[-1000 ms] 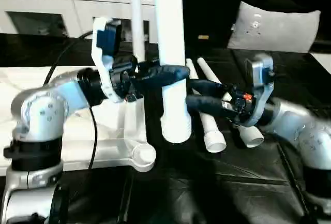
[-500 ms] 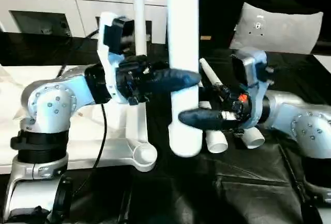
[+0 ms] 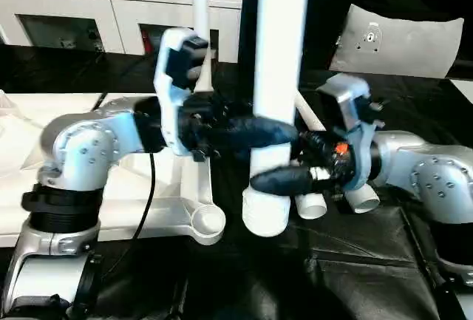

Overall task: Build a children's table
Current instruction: Pick table leg

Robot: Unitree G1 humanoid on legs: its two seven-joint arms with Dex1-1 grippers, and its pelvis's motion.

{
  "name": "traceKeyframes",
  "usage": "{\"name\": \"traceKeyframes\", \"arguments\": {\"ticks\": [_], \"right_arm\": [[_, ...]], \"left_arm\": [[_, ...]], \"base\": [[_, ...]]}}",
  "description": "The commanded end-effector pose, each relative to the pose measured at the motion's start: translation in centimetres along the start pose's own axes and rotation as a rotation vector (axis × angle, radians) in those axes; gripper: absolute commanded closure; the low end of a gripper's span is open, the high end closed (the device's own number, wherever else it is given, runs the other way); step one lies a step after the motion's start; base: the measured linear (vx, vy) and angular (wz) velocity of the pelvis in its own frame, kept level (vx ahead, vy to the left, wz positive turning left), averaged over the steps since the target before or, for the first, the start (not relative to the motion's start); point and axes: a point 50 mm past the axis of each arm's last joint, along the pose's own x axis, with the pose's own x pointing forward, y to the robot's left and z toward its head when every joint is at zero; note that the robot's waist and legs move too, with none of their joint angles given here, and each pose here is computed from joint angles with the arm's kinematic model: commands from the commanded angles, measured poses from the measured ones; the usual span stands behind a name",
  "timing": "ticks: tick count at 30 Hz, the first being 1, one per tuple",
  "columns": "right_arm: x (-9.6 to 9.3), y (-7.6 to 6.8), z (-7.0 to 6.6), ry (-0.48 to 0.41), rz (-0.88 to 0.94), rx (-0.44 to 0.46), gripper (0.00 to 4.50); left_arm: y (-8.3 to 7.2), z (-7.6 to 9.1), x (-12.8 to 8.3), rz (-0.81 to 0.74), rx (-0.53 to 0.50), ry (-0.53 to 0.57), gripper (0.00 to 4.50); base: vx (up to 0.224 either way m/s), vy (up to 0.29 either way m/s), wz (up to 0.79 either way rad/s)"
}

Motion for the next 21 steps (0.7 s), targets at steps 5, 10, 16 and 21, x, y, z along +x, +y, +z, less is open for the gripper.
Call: {"name": "traceKeyframes", "arguments": {"ticks": [5, 10, 16, 21], "right_arm": [[0.2, 0.0, -0.1, 0.058, 0.001, -0.016, 2.26], [0.2, 0.0, -0.4, 0.088, -0.003, -0.019, 2.49], [0.2, -0.1, -0.8, 0.115, -0.008, -0.029, 2.57], [0.2, -0.5, -1.3, 0.145, -0.045, -0.027, 2.03]], "left_arm": [[0.3, 0.7, 0.2, 0.02, 0.049, 0.015, 2.6], [0.4, 0.7, 0.2, 0.024, 0.057, 0.026, 2.6], [0.7, 0.6, 0.2, 0.043, 0.065, 0.031, 2.6], [0.8, 0.6, 0.2, 0.058, 0.071, 0.036, 2.6]], "base": [[0.0, 0.0, 0.0], [0.0, 0.0, 0.0], [0.0, 0.0, 0.0], [0.0, 0.0, 0.0]]}}
